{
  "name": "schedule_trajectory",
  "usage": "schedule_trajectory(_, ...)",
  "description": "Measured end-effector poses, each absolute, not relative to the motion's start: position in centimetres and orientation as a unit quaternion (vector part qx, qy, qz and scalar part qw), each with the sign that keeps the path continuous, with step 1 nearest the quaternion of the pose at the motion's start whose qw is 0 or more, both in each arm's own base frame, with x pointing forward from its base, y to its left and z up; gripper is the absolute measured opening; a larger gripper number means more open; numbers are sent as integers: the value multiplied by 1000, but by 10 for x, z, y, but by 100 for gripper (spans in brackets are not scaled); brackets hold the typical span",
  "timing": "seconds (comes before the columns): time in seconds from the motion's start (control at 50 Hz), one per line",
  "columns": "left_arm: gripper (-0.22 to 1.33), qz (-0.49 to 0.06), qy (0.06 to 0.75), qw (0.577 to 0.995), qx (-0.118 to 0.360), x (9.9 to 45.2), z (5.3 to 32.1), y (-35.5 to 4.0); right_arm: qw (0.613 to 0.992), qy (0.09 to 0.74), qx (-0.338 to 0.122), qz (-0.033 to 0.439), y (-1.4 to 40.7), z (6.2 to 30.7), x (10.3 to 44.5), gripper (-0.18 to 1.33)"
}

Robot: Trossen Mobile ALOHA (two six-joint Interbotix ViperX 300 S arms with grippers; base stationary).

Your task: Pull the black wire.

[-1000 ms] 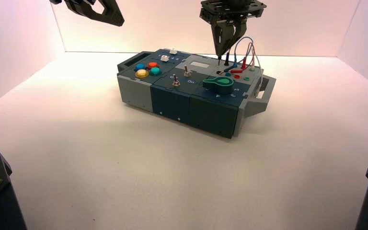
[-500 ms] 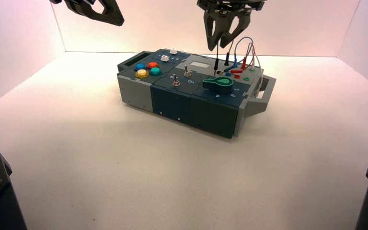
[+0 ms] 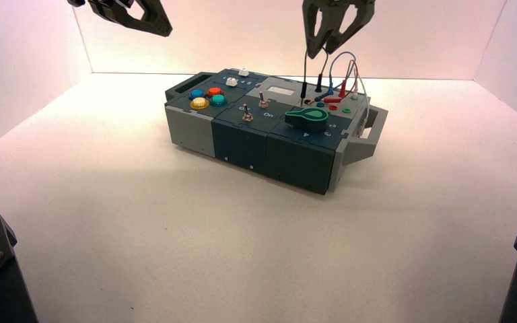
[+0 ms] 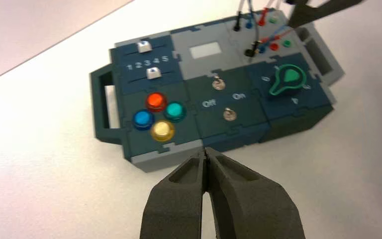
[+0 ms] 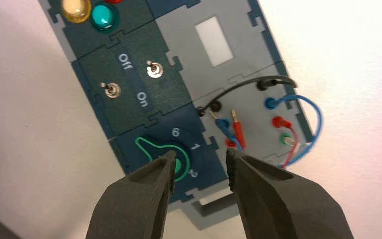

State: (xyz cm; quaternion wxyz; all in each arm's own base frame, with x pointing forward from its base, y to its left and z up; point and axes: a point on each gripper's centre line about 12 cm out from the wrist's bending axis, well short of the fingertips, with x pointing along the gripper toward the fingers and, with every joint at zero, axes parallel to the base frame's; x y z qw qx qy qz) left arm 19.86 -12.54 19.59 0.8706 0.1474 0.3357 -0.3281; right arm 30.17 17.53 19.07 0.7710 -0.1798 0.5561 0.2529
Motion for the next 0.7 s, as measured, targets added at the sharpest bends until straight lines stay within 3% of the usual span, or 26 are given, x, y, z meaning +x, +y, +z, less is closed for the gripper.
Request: schedule_trajectory(0.7, -16, -270, 325, 893, 153, 213, 183, -103, 791, 518, -208, 250, 166, 177, 297, 101)
